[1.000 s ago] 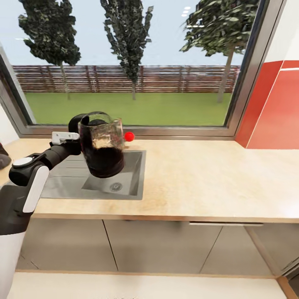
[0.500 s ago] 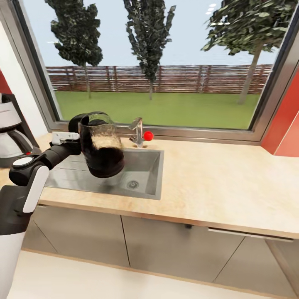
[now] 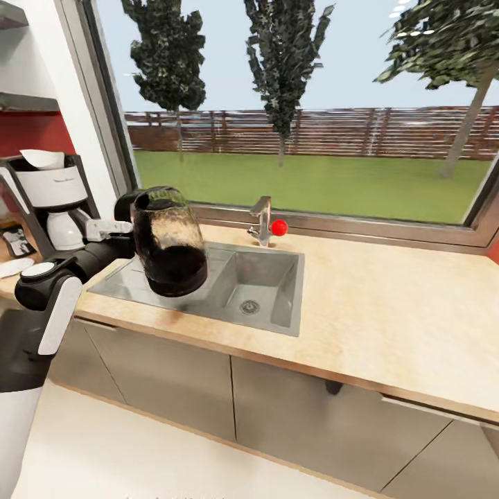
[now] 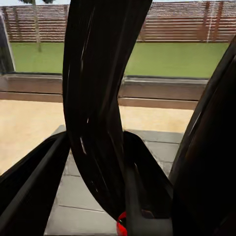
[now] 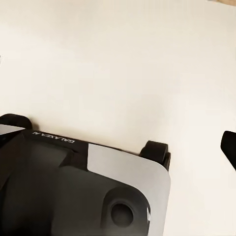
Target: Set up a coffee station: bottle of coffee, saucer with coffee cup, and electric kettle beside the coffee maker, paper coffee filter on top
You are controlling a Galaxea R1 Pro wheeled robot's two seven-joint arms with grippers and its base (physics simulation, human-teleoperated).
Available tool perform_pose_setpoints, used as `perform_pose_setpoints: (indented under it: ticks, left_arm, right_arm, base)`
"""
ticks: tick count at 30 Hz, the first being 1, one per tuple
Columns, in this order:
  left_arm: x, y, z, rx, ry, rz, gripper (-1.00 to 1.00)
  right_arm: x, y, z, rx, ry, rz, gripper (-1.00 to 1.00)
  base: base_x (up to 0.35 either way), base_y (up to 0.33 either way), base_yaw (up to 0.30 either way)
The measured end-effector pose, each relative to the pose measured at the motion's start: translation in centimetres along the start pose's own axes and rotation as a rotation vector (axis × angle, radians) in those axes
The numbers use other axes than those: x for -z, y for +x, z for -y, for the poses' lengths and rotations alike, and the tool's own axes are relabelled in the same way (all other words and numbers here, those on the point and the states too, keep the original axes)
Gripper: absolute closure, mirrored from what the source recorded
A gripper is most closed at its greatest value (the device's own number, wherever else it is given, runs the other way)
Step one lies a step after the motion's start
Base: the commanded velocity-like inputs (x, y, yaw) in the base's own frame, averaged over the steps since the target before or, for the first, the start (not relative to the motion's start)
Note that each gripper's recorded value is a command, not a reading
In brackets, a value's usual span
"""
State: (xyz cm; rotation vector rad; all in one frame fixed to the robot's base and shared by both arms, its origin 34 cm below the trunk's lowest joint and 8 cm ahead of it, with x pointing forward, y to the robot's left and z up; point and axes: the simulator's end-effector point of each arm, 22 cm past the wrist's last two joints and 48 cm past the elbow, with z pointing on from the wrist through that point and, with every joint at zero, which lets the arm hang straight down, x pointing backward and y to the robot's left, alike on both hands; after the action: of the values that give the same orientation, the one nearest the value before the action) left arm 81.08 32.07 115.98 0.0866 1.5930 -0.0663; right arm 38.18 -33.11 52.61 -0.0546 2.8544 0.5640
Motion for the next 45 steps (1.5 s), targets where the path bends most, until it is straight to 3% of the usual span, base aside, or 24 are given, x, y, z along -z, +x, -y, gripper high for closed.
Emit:
perform_pose_setpoints:
  ticks: [24, 45]
  left_arm:
    - [0.02, -0.04, -0.05, 0.001, -0.001, 0.001, 1.00]
    - [0.01, 0.03, -0.19, 0.001, -0.004, -0.003, 1.00]
  right_arm:
    - [0.01, -0.03, -0.05, 0.001, -0.002, 0.001, -1.00]
    - [0.08, 0.05, -0.04, -0.007, -0.006, -0.003, -1.00]
  base:
    - [0.010, 0.010, 0.261]
    - [0.063, 0.168, -0.037]
